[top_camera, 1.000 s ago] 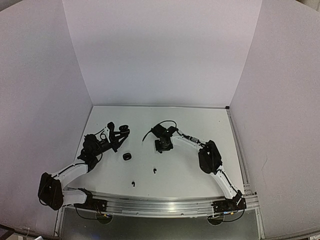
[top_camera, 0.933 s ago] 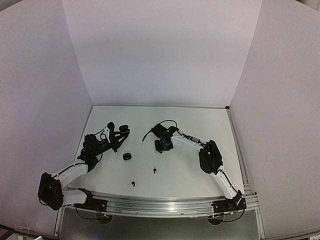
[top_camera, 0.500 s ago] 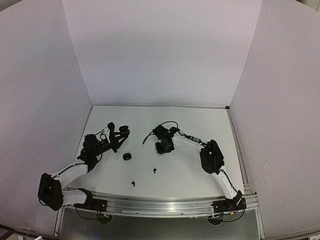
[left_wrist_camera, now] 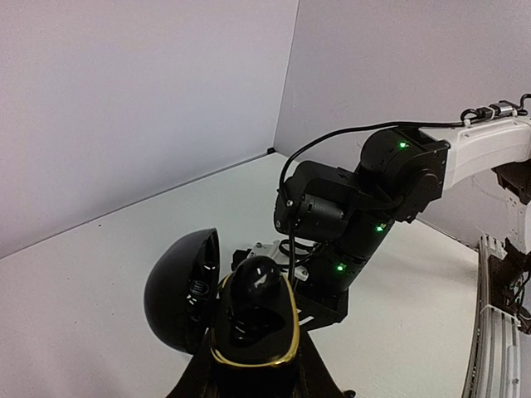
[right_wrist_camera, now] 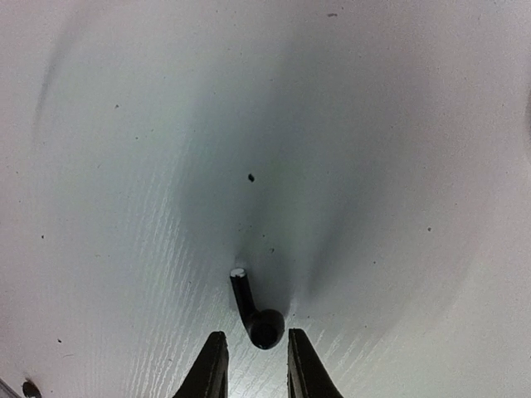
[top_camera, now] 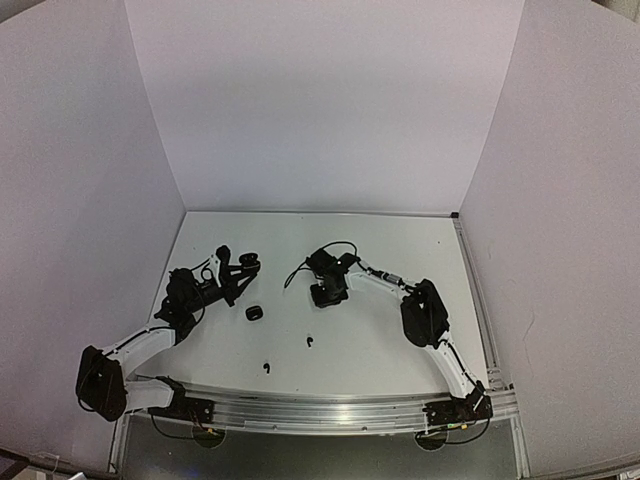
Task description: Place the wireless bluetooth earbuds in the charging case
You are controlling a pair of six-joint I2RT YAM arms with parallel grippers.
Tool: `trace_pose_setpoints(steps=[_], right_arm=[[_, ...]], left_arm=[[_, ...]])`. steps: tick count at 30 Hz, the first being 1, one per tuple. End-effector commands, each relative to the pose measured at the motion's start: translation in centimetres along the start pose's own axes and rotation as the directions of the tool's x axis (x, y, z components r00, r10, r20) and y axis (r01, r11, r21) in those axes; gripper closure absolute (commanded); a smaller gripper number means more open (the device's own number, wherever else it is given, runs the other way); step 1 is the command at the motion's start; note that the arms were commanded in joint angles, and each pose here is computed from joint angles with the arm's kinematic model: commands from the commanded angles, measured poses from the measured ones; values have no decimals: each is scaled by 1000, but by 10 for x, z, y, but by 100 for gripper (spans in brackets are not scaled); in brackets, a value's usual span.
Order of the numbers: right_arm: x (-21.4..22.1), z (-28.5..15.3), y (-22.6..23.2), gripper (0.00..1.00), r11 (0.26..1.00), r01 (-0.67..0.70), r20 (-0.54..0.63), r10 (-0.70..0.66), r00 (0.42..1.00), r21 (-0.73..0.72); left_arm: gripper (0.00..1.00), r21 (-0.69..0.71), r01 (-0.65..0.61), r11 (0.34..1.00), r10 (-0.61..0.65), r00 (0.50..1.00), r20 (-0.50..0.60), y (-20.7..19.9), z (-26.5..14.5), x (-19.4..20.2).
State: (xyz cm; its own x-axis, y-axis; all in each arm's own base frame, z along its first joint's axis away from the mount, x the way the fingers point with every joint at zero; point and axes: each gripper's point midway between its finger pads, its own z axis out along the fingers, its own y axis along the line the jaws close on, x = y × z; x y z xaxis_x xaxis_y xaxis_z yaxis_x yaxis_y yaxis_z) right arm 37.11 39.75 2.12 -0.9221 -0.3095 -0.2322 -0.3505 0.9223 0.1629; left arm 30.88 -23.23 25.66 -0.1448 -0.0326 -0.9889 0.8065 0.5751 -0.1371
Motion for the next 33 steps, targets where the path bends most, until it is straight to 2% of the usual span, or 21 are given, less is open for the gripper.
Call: trace_pose_setpoints(steps=[1,7,14,18,21,27,33], right_arm=[[-8,1,3,82,1000,-1,8,1,1000,-25],[-6,7,3,92,998,-29,-16,28,999,-49],[-7,6,-9,97,984,-165,-43,162,986,-68],[-5,6,-15,100,951,-287,-91,277,956,-115],[-7,2,-20,100,903,-399,-130,382,915,-161],[0,-9,-30,100,744,-628,-263,573,776,-230],[18,-7,-31,100,635,-728,-347,642,684,-259]], left_arm=[[100,16,-59,998,57,996,69,-6,-1,-32],[100,18,-58,998,56,996,67,-6,-1,-32],[100,16,-56,998,55,997,62,-6,-1,-31],[100,16,-55,998,54,997,61,-6,-1,-30],[100,15,-56,998,55,997,62,-6,-1,-30],[100,13,-57,998,56,997,61,-7,-3,-29],[100,9,-58,998,57,996,64,-6,-3,-29]])
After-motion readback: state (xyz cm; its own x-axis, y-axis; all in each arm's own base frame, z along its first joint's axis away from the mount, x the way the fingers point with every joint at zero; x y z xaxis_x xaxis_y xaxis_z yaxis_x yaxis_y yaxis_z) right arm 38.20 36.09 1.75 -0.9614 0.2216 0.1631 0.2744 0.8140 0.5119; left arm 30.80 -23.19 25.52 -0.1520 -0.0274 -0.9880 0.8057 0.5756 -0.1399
